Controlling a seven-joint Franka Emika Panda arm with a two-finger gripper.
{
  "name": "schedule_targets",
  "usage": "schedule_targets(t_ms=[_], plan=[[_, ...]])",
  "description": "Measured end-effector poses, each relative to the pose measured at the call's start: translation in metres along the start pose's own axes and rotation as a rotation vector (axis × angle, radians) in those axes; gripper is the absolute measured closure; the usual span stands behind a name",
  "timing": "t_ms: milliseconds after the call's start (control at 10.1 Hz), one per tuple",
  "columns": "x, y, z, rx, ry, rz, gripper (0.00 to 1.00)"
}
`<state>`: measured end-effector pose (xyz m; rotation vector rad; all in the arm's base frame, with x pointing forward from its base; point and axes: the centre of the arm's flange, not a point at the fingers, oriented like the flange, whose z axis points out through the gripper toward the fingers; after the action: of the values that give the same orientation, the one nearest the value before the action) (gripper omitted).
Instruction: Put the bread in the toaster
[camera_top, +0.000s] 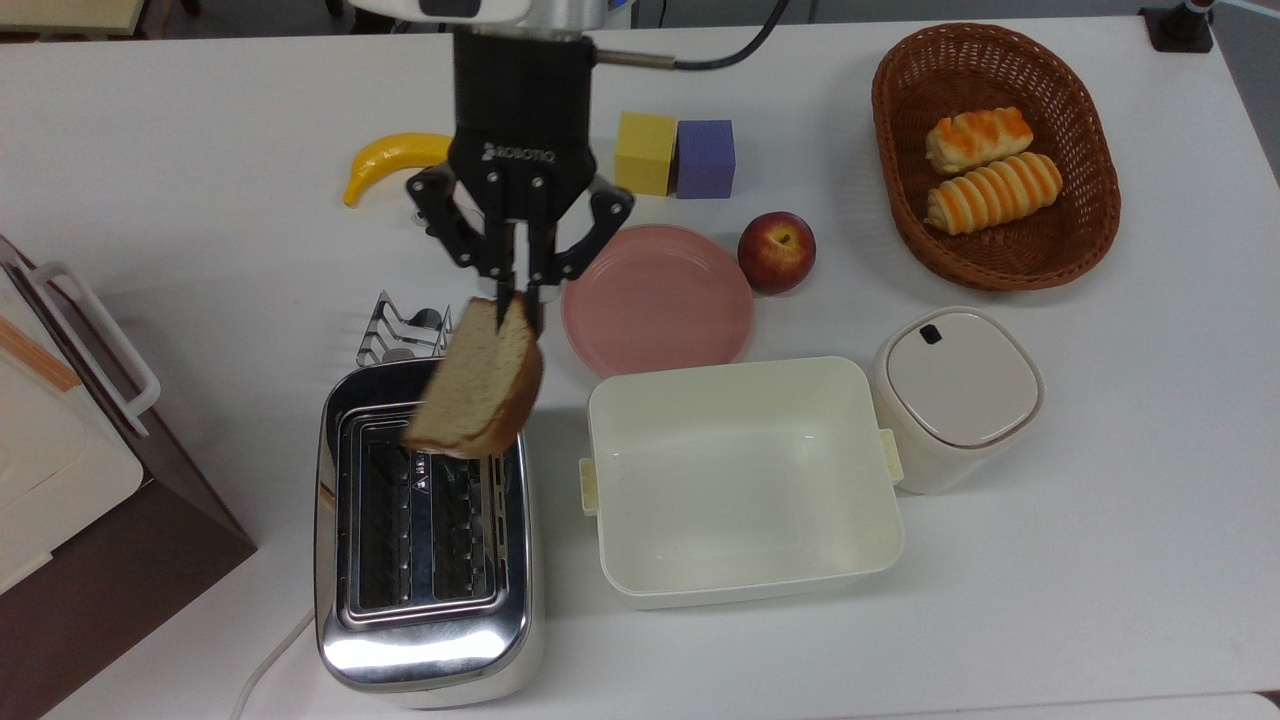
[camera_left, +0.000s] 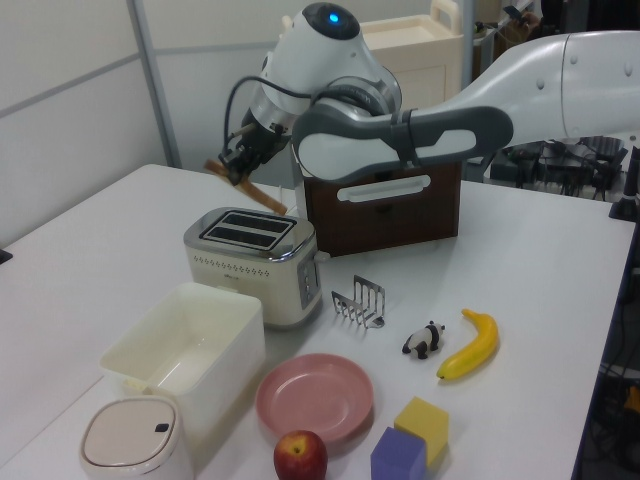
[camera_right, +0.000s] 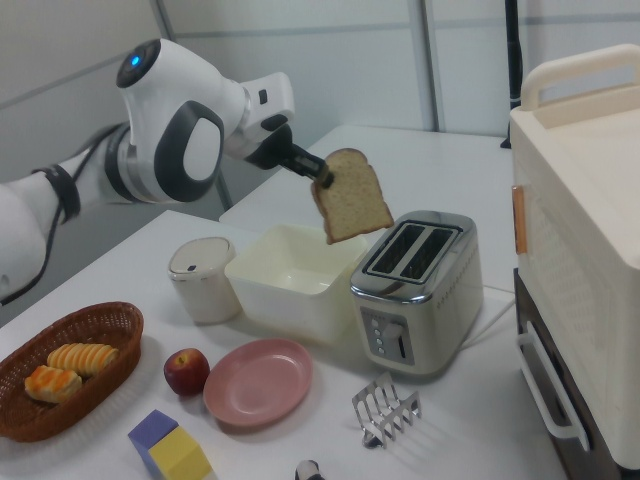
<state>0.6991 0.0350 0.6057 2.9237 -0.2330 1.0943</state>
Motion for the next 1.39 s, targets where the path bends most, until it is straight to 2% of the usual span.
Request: schedule_targets(t_ms=[397,695,894,1390], plan=[[-0.003,-0.004,-0.009,0.112,-0.065,0.101,0.85],[-0.022,0.002,0.026,0.153,-0.145,0.156,0.85],[-0.019,0.015,0.029,0.192,-0.152,0.197,0.85],[-0.007,0.049,0.024,0.202,-0.132,0.257,0.85]])
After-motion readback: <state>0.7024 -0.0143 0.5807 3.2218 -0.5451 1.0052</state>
